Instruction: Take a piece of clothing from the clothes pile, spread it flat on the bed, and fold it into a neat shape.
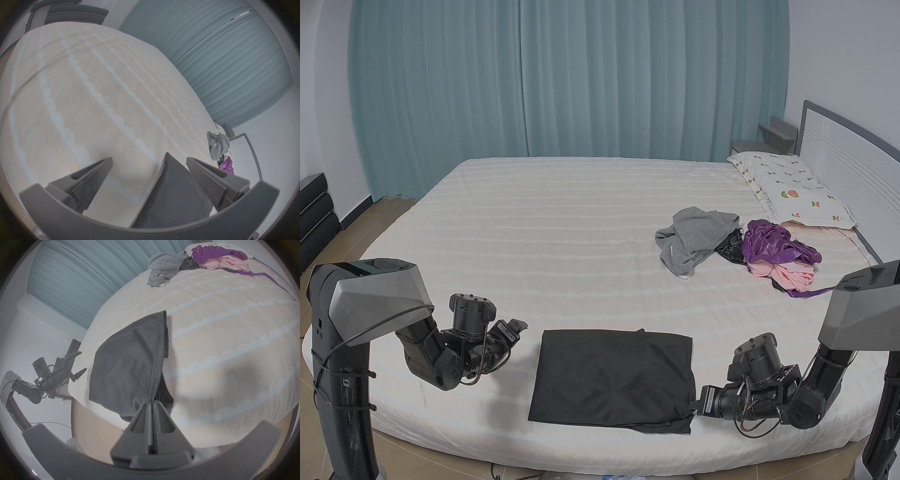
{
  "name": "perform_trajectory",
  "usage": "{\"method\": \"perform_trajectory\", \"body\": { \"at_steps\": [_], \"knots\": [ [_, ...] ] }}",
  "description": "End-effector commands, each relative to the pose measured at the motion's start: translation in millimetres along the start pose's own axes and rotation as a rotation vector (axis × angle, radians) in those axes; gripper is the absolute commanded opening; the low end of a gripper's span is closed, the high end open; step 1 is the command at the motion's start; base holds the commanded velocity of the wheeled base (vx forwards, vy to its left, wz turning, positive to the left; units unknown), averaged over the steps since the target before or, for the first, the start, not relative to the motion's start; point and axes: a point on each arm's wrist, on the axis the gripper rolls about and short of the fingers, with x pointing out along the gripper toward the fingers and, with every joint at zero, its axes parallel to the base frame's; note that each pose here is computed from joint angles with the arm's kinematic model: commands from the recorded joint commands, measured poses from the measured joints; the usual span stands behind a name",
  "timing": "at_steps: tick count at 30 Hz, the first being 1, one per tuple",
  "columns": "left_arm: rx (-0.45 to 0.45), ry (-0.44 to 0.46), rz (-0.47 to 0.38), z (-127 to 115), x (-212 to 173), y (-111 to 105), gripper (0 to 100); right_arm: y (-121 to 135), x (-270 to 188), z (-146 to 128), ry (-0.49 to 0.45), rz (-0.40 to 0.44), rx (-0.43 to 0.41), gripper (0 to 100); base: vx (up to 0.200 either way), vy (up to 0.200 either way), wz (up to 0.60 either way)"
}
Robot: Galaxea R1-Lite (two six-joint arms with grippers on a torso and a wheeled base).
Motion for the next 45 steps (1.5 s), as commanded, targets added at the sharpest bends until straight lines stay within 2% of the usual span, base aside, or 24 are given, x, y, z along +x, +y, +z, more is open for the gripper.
{"method": "perform_trajectory", "body": {
  "at_steps": [1, 18, 19, 22, 25, 29, 30, 32, 33, 39, 45],
  "knots": [
    [0.000, 0.000, 0.001, -0.3, -0.2, 0.3, 100, 3.4, -10.3, -0.2, -0.013, 0.016, -0.006, 0, 0.000, 0.000, 0.00],
    [0.000, 0.000, 0.001, -0.3, -0.2, 0.3, 100, -8.4, -16.0, -12.7, 0.038, -0.026, -0.016, 0, 0.000, 0.000, 0.00],
    [0.000, 0.000, 0.001, -0.3, -0.2, 0.3, 100, -9.0, -14.0, -13.2, 0.043, -0.029, -0.021, 100, 0.000, 0.000, 0.00],
    [0.000, 0.001, 0.002, -0.5, -0.3, 0.6, 100, -9.5, -3.3, -9.9, 0.038, -0.030, -0.034, 100, 0.000, 0.000, 0.00],
    [0.000, 0.001, 0.002, -0.5, -0.3, 0.6, 100, -5.8, 5.6, 7.6, -0.009, -0.011, -0.020, 100, 0.000, 0.000, 0.00],
    [0.000, 0.001, 0.002, -0.5, -0.3, 0.6, 100, -4.2, 28.8, 47.7, -0.119, 0.019, 0.016, 100, 0.000, 0.000, 0.00],
    [0.000, 0.001, 0.002, -0.5, -0.3, 0.6, 100, -4.2, 28.8, 47.7, -0.119, 0.019, 0.016, 100, 0.000, 0.000, 0.00],
    [0.000, 0.001, 0.002, -0.5, -0.3, 0.6, 100, -8.5, 50.3, 70.3, -0.163, 0.013, 0.034, 100, 0.000, 0.000, 0.00],
    [0.000, 0.001, 0.002, -0.5, -0.3, 0.6, 100, -8.5, 50.3, 70.3, -0.163, 0.013, 0.034, 100, 0.000, 0.000, 0.00],
    [0.000, 0.001, 0.002, -0.5, -0.3, 0.6, 100, -8.0, 70.6, 112.4, -0.174, -0.006, 0.073, 100, 0.000, 0.000, 0.00],
    [0.000, 0.001, 0.002, -0.5, -0.3, 0.6, 100, -8.7, 75.1, 117.8, -0.151, -0.026, 0.088, 100, 0.000, 0.000, 0.00]
  ]
}}
